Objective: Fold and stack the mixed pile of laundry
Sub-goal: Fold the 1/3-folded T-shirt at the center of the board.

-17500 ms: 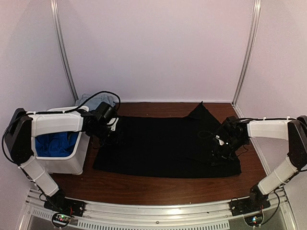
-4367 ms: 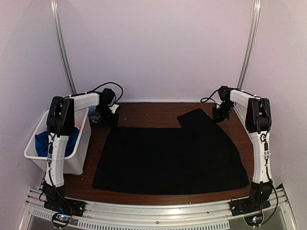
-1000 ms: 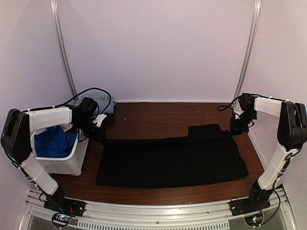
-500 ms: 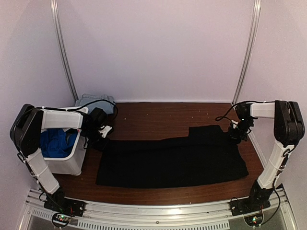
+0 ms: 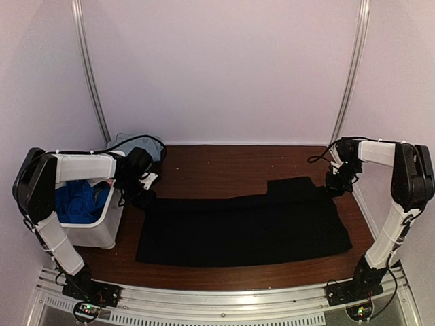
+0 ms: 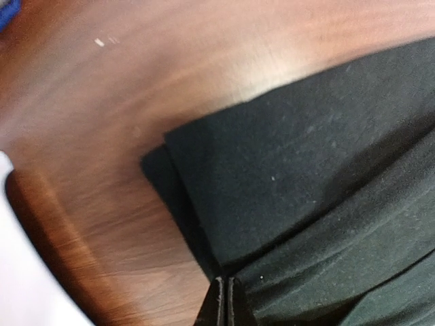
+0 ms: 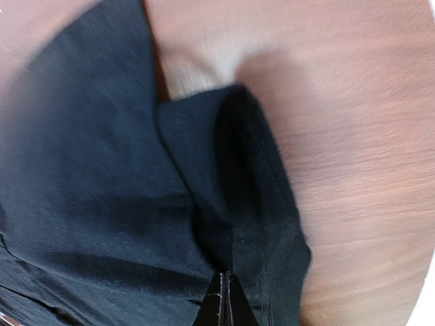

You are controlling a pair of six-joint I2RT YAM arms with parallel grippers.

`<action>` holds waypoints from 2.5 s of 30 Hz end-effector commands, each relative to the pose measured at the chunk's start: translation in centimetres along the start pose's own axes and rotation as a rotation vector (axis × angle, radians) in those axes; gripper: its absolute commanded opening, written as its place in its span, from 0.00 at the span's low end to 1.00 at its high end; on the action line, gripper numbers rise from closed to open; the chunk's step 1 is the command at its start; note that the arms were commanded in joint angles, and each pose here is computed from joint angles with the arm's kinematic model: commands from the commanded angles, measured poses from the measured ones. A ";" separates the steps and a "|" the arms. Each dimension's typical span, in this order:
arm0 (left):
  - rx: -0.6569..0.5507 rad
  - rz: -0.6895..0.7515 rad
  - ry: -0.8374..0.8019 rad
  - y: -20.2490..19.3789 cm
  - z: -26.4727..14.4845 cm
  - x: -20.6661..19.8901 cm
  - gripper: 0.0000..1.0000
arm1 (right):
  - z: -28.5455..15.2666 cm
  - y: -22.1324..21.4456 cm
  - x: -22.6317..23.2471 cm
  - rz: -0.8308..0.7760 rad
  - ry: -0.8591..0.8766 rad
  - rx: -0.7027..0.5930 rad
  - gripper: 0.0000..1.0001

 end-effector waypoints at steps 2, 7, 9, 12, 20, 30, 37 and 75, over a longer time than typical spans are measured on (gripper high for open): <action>-0.094 -0.030 0.047 1.8 -3.6 0.8 0.00 | -4.5 1.0 -1.7 0.024 -0.107 -0.097 0.00; -0.108 -0.024 0.017 1.4 -4.3 0.5 0.00 | -4.0 0.2 -2.2 0.043 -0.115 -0.088 0.00; -0.083 -0.017 0.016 0.6 -3.5 0.6 0.00 | -3.1 -0.1 -2.3 0.047 -0.109 -0.070 0.00; -0.043 -0.003 -0.007 -0.4 -2.3 0.2 0.00 | -1.6 -0.2 -2.4 0.055 -0.101 -0.049 0.00; -0.002 0.000 0.027 -1.5 -0.6 0.7 0.00 | -1.3 0.2 -2.3 0.051 -0.092 -0.044 0.00; -0.156 -0.042 0.012 1.7 -5.5 0.3 0.00 | -5.5 0.9 -2.4 0.070 -0.104 -0.104 0.00; -0.090 -0.047 0.001 -0.2 -3.8 0.4 0.00 | -3.9 -3.0 -2.3 0.107 -0.084 -0.049 0.00; 0.047 -0.083 0.047 -1.6 0.8 0.8 0.00 | 1.0 -6.4 -2.0 0.155 -0.014 0.093 0.00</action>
Point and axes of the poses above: each gripper's point midway between its finger pads, its own z axis out along the fingers, its own x axis along the line the jaws close on, y = z × x, the point moved 3 cm from there along -z, back along the fingers, and after that the axes turned 13 degrees about -z, right-handed, at the moved point
